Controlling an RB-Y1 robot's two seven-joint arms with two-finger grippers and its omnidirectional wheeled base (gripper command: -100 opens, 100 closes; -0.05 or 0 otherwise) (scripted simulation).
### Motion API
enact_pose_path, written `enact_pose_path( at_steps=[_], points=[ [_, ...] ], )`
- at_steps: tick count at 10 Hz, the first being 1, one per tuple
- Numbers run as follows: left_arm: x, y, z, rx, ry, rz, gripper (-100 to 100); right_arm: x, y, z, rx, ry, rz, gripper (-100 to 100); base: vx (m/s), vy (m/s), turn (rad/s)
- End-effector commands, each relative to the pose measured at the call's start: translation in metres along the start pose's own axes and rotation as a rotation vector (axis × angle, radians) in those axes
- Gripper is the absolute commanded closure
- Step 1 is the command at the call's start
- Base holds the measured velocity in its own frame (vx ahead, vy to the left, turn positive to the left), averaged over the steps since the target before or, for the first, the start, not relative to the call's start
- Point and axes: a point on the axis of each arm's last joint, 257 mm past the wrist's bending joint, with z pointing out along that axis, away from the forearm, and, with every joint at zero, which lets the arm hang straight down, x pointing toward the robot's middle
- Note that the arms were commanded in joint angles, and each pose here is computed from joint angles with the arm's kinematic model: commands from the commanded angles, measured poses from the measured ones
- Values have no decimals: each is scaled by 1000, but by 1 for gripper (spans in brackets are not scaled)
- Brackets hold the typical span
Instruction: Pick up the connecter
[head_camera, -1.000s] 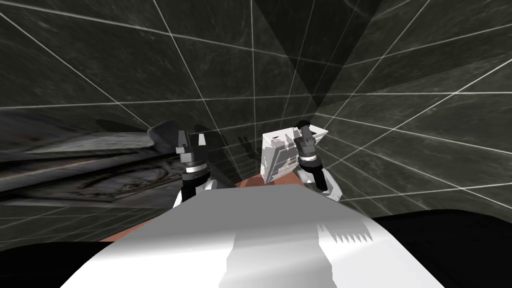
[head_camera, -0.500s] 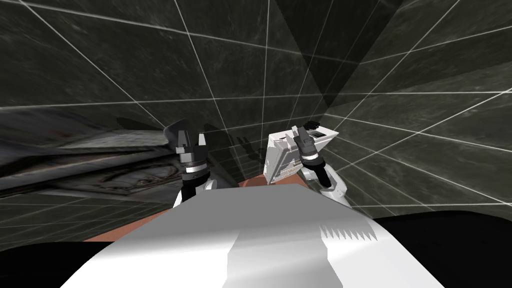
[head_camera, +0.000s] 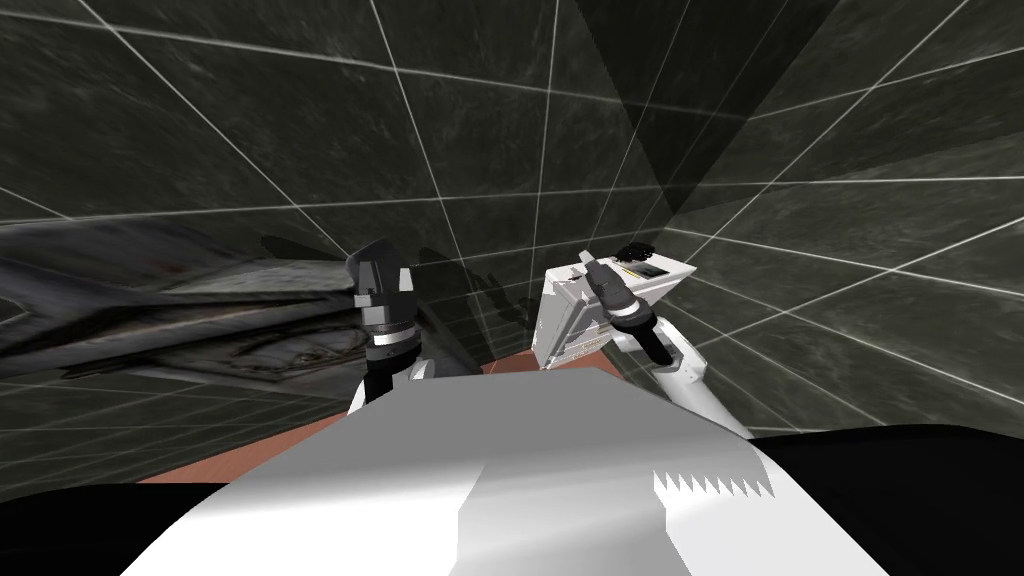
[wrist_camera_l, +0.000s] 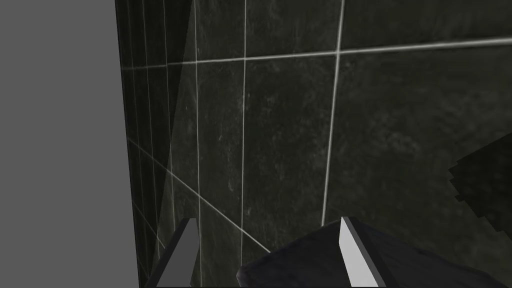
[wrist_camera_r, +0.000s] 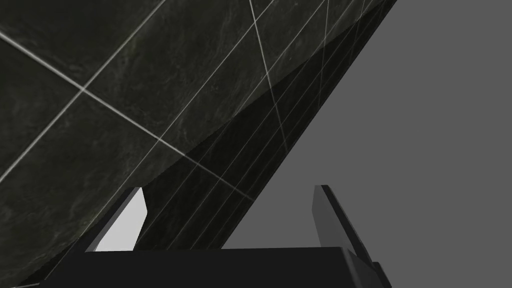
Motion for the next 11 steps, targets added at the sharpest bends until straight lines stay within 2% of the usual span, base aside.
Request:
enact_pose_path(
  at_steps=[1, 3, 11],
  points=[
    [0, 0, 0, 0, 0, 0, 0, 5, 1, 1, -25, 50, -25, -100, 7, -10, 27],
    [0, 0, 0, 0, 0, 0, 0, 11, 3, 0, -63, 122, -66, -100, 9, -11, 32],
    [0, 0, 0, 0, 0, 0, 0, 11, 3, 0, -63, 122, -66, -100, 0, 0, 0]
  ],
)
